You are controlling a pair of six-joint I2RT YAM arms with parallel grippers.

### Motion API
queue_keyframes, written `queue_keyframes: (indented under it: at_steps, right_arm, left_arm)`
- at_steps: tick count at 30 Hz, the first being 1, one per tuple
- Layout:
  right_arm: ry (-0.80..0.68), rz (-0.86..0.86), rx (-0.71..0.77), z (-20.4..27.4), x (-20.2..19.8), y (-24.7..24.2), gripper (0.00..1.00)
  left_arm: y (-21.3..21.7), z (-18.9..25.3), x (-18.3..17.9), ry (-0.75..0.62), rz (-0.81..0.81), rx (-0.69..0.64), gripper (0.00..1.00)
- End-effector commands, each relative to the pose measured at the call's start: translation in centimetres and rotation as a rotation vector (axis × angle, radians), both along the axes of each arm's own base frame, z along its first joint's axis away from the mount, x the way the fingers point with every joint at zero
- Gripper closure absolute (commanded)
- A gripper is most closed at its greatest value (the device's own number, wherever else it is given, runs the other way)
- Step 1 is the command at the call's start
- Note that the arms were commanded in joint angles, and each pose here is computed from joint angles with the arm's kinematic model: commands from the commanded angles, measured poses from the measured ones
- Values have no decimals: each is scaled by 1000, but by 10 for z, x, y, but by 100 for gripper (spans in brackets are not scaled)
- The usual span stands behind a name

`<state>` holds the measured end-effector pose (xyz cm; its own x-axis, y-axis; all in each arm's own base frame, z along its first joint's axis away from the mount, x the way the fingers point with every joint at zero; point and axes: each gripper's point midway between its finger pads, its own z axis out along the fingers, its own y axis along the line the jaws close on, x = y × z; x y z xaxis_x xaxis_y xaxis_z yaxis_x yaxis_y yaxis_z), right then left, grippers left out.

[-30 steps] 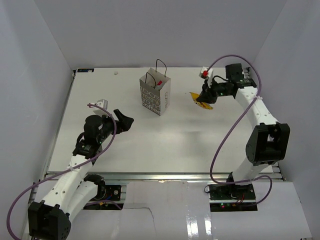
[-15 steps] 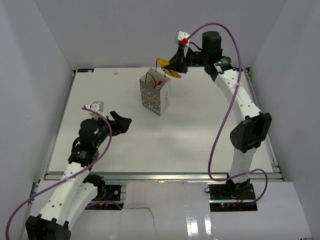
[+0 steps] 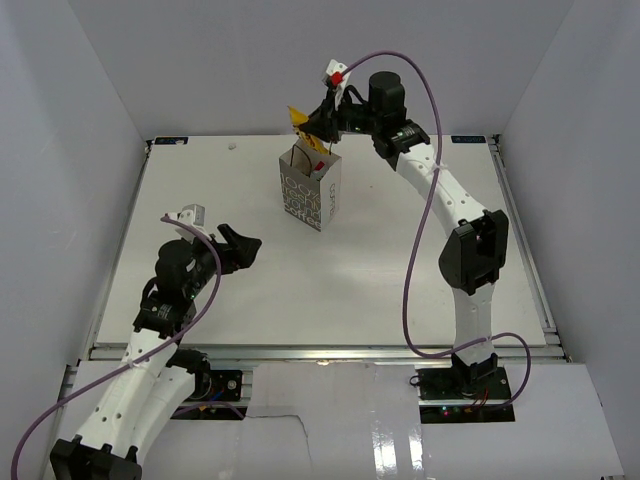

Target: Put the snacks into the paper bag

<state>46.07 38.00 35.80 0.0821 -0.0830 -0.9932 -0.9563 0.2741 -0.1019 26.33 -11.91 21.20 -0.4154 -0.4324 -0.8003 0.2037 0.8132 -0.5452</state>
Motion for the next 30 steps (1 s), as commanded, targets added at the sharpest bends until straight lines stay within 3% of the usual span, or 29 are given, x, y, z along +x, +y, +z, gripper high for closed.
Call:
queue_keyframes:
  at_steps: [1, 7, 14, 17, 19, 24, 30]
  right_arm:
    - [-87, -27, 52, 26, 7, -3, 76]
    - [-49, -21, -6, -8, 6, -4, 56]
    - [-32, -34, -20, 9, -9, -20, 42]
    - [1, -83, -14, 19, -12, -45, 32]
    - [10, -113, -18, 30, -18, -72, 11]
    - [184, -238, -64, -7, -39, -139, 10]
    - [353, -549, -211, -86, -64, -249, 10]
  left_arm:
    - [3, 18, 1, -38, 19, -14, 8]
    - [1, 19, 2, -38, 6, -11, 8]
    - [0, 27, 2, -60, 2, -15, 8]
    - [1, 33, 1, -77, 1, -11, 8]
    - [2, 36, 1, -84, 1, -7, 8]
    - [1, 39, 3, -96, -8, 16, 7]
    - [1, 45, 11, -112, -17, 56, 6]
